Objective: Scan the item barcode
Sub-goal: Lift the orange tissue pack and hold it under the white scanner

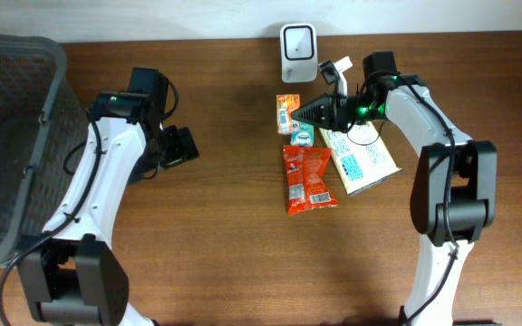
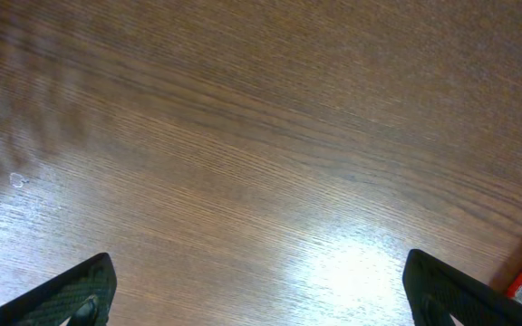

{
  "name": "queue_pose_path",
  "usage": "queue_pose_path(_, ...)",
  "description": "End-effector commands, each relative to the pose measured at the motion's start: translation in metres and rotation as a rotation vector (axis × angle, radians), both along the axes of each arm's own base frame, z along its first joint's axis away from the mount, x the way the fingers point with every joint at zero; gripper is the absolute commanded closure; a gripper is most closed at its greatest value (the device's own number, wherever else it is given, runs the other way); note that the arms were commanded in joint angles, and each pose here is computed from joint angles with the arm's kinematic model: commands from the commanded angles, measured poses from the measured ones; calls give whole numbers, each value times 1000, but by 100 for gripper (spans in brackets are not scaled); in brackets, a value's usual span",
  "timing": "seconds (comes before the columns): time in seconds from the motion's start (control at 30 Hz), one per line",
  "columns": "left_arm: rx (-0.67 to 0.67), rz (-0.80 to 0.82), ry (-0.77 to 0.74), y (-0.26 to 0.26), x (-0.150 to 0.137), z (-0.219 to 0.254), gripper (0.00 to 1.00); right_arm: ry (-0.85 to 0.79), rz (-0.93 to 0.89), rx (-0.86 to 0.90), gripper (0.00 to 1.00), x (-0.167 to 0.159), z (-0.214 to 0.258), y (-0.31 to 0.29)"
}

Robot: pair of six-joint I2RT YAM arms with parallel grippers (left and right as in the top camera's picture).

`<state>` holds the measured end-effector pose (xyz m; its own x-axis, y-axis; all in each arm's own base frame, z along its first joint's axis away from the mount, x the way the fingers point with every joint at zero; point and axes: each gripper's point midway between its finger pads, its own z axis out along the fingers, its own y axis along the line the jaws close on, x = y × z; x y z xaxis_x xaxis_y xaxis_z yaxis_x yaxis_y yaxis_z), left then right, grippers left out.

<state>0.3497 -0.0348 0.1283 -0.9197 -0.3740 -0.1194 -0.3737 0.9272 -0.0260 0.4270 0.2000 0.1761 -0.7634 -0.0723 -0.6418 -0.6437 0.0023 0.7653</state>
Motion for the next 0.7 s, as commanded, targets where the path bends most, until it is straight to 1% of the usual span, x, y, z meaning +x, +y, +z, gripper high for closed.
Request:
queue_pose_path(0.0, 16, 4, 12, 3, 0, -4, 1, -31, 13, 33, 96, 2, 12, 3)
queue_pose_path(0.13, 15, 4, 12, 3, 0, -4, 1, -10, 12, 31, 96, 4, 12, 3)
queue_pose_path(0.17, 15, 4, 12, 3, 0, -4, 1, 43, 4, 13, 96, 7, 10, 3)
queue_pose_path(0.2, 15, 4, 12, 3, 0, -4, 1, 129, -26, -46, 96, 15, 2, 3)
queue_pose_path(0.23, 15, 4, 12, 3, 0, -4, 1, 234, -99, -155, 96, 27, -12, 0)
queue_pose_path(0.27, 15, 4, 11, 3, 0, -4, 1, 269, -167, -251, 96, 36, -23, -4)
queue_pose_path(0.37, 14, 4, 1, 3, 2, -4, 1, 276, -316, -436, 96, 52, -28, -16)
queue_pose_path(0.4, 14, 4, 0, 3, 3, -4, 1, 286, -406, -534, 96, 60, -29, -25)
queue_pose_path(0.43, 13, 4, -1, 2, 3, -4, 1, 281, -524, -678, 96, 68, -29, -40)
queue_pose_path(0.5, 12, 4, -13, 2, 6, -3, 1, 259, -672, -884, 96, 74, -26, -64)
queue_pose_path(0.53, 12, 4, -13, 2, 6, -3, 1, 237, -771, -1016, 96, 77, -21, -81)
queue_pose_path(0.6, 12, 4, -13, 2, 6, -3, 1, 140, -895, -1168, 96, 85, -5, -94)
queue_pose_path(0.67, 12, 4, -13, 2, 6, -3, 1, 45, -995, -1266, 96, 93, 5, -99)
